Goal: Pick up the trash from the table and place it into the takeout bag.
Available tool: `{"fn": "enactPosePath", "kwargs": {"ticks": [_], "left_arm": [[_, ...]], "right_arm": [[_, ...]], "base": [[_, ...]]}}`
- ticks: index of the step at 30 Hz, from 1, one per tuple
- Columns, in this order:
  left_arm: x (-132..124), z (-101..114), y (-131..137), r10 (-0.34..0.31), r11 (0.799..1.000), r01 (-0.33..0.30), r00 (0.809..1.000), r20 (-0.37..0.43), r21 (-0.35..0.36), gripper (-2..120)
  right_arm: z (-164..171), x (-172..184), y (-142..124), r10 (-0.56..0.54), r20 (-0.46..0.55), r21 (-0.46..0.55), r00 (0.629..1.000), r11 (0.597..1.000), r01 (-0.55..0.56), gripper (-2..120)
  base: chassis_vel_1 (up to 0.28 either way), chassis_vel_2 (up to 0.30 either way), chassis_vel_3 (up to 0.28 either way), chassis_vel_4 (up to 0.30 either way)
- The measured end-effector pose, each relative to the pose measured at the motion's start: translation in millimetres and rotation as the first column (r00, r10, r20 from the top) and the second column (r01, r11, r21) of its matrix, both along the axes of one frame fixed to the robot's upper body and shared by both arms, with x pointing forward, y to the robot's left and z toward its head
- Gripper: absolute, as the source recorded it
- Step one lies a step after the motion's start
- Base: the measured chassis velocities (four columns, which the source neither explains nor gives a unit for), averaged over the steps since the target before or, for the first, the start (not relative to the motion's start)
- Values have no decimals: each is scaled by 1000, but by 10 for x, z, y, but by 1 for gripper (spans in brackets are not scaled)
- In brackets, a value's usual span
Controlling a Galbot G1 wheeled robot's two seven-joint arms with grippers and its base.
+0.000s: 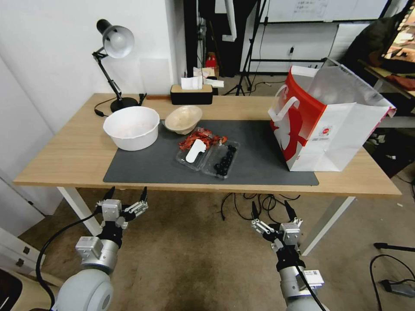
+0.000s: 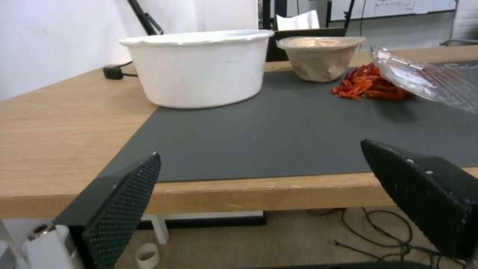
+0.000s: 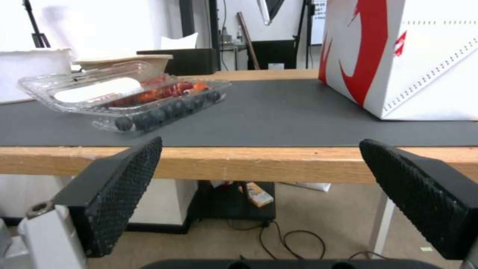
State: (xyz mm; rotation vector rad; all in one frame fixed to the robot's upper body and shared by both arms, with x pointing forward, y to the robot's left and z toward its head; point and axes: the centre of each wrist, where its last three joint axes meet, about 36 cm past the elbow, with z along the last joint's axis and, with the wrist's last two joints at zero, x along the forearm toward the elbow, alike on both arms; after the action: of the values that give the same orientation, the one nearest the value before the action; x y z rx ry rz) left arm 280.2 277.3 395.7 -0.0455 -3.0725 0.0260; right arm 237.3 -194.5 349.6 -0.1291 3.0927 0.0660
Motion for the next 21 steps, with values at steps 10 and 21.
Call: {"fn": "enactPosePath", "kwargs": {"ticks": [10, 21], "left_arm": [[92, 226, -75, -24, 997, 24, 1000, -4, -76, 100], [964, 1218, -55, -131, 958, 112, 990, -55, -265, 100]], "right_arm": [[10, 7, 7, -2, 3, 4, 1000, 1000, 2, 100], [56, 8, 27, 3, 4, 6, 1000, 1000, -3, 100]], "base": [[0, 0, 0, 0], [0, 0, 0, 0]]}}
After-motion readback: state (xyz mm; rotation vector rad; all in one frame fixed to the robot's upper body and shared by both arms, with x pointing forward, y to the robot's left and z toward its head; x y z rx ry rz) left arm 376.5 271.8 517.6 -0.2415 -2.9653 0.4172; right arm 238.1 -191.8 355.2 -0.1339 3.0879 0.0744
